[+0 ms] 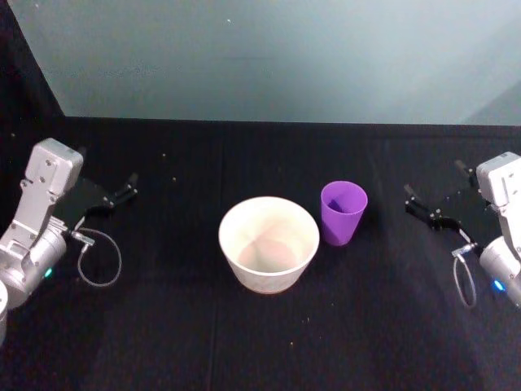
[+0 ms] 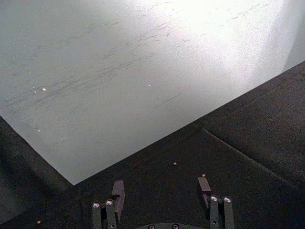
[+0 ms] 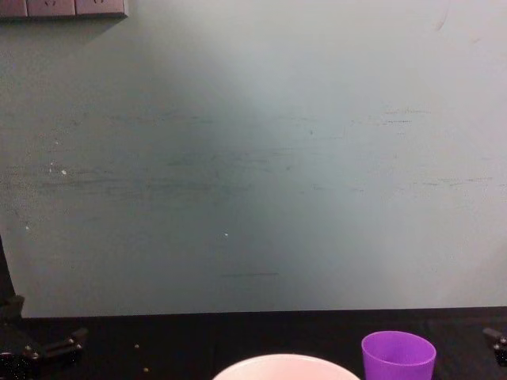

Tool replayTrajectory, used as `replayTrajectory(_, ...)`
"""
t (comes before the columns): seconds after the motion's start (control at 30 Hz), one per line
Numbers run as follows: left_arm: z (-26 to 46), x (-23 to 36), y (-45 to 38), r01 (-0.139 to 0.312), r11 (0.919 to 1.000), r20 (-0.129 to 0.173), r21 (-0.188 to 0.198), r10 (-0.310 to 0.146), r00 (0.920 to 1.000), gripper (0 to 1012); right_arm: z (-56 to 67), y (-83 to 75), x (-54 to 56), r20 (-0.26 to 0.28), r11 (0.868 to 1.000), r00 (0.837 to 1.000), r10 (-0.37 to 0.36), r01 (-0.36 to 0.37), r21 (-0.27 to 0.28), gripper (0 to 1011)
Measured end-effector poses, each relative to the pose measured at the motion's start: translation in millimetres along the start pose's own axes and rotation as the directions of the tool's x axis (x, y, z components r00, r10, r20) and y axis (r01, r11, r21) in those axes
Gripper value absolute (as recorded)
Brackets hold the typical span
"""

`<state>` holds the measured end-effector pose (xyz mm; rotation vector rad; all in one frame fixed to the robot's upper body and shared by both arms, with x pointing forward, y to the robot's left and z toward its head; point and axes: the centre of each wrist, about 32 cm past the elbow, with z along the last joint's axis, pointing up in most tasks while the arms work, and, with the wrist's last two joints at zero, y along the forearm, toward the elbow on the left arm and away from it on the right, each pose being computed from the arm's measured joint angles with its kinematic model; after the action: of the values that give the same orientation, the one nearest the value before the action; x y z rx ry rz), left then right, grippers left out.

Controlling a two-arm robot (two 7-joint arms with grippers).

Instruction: Pick up the cup and pour the mung beans from the cup into the bowl.

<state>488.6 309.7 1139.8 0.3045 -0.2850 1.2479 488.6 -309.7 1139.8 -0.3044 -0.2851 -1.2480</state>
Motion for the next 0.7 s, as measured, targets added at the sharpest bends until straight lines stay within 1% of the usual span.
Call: replayTrajectory(0.7,0.0,0.0,0.0,0.0,1.0,0.0,0.0,0.0,1.0,1000,0.0,0.0,0.0,0.0,1.0,1.0,0.0,0.0,0.0,1003)
